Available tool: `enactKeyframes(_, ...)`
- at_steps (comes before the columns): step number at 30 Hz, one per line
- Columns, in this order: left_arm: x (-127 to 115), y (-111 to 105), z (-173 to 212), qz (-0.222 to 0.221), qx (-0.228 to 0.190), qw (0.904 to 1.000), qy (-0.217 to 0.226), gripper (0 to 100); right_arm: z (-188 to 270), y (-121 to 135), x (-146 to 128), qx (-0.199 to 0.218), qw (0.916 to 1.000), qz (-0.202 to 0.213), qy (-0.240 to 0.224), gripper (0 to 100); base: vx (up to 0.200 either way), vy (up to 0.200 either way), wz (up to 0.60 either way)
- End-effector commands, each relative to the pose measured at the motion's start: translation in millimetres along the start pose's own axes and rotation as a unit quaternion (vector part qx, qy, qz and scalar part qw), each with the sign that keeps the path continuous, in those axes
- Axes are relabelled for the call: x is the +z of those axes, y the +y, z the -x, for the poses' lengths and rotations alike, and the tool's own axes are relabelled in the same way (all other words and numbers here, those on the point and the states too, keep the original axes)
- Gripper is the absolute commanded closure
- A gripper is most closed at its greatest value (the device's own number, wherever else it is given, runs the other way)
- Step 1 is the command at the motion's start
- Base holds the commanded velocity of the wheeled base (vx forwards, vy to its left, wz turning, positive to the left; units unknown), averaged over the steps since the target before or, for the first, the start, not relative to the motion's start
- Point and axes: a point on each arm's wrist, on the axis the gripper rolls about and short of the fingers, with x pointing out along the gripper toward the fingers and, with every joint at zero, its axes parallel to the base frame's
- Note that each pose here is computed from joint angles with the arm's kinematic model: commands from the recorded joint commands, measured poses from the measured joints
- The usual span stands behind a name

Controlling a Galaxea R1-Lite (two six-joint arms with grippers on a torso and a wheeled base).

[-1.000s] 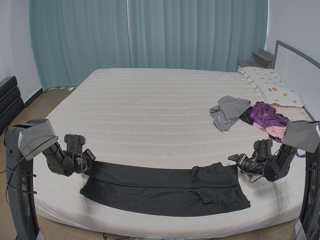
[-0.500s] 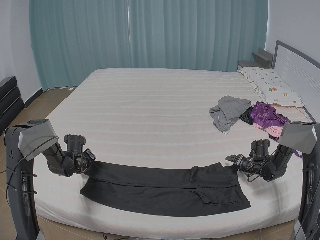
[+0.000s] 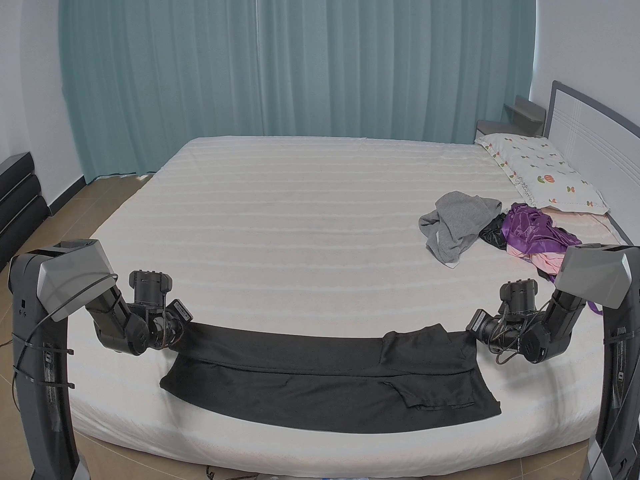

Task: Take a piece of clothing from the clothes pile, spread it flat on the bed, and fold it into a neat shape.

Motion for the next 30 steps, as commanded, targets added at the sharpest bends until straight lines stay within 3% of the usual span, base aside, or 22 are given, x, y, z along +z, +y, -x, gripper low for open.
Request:
enactKeyframes(1, 0.3, -0.1, 0.3, 0.000, -0.001, 1.0000, 0.000, 100, 0.6, -1.3, 1.6, -0.001, 1.0000, -0.003, -0.002, 100, 0.000, 0.000, 0.00)
enactKeyframes(9, 0.3, -0.1, 0.3, 0.000, -0.001, 1.0000, 0.000, 100, 0.9, -1.7, 0.9, -0.001, 1.0000, -0.004, -0.001, 100, 0.000, 0.000, 0.00)
enactKeyframes(10, 0.3, -0.1, 0.3, 0.000, -0.001, 1.0000, 0.000, 100, 0.9, -1.7, 0.9, -0.001, 1.0000, -0.004, -0.001, 0, 0.000, 0.000, 0.00)
enactKeyframes(11, 0.3, 0.0, 1.6, 0.001, -0.002, 1.0000, 0.002, 0, 1.1, -1.8, -0.1, -0.002, 1.0000, -0.004, 0.001, 0, 0.000, 0.000, 0.00)
enactKeyframes(16, -1.0, 1.9, 5.9, 0.001, -0.009, 0.9999, 0.015, 0, 6.9, 0.6, 2.9, 0.006, 0.9999, -0.010, -0.004, 0, 0.000, 0.000, 0.00)
enactKeyframes(20, 6.2, 2.1, 20.0, 0.029, -0.019, 0.9993, 0.015, 0, 23.4, 2.6, 10.4, 0.021, 0.9980, -0.059, -0.005, 0, 0.000, 0.000, 0.00)
enactKeyframes(24, 13.8, 6.3, 56.7, 0.056, -0.040, 0.9972, 0.030, 0, 44.2, -7.2, 11.4, 0.043, 0.9943, -0.094, 0.028, 0, 0.000, 0.000, 0.00)
enactKeyframes(30, -2.5, 21.6, 90.1, 0.058, -0.032, 0.9955, 0.068, 0, 50.7, -13.0, 10.1, 0.047, 0.9910, -0.120, 0.037, 0, 0.000, 0.000, 0.00)
